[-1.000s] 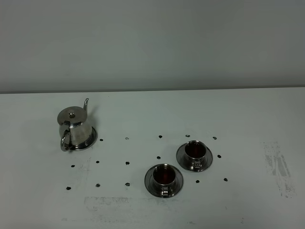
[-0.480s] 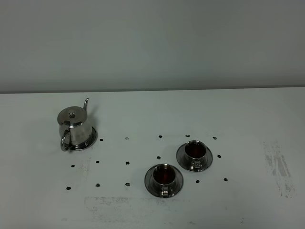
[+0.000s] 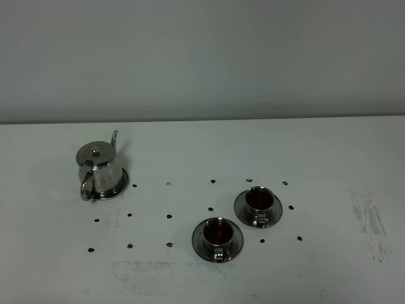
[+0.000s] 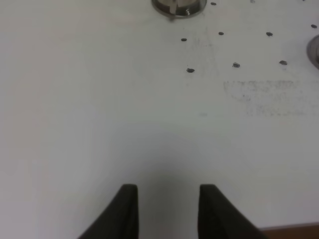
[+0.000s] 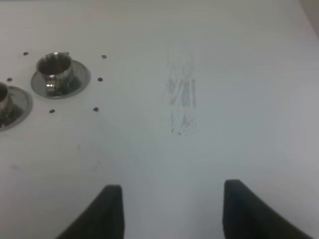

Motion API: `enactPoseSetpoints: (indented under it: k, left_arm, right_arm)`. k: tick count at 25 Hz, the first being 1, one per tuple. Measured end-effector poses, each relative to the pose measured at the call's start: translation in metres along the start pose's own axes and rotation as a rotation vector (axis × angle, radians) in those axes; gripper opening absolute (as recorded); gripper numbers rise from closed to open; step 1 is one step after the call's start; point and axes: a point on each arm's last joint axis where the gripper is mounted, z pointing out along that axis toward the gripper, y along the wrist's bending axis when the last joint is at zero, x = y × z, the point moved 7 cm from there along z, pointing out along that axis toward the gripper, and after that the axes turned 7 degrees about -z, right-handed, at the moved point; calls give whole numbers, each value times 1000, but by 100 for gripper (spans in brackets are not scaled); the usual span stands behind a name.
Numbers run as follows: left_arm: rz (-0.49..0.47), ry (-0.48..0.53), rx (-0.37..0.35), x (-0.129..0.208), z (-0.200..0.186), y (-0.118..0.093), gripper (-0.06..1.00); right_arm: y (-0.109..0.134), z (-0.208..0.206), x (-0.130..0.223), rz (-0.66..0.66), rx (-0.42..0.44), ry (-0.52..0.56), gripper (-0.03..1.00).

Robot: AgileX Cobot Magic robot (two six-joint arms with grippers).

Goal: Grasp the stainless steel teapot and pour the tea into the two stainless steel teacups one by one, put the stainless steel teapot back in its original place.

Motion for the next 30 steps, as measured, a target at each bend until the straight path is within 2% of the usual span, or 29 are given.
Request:
enactPoseSetpoints:
  k: [30]
  left_arm:
    - [1,0,0,0,0,0,32]
  right_arm:
    - [1,0,0,-7,-15,-2,44]
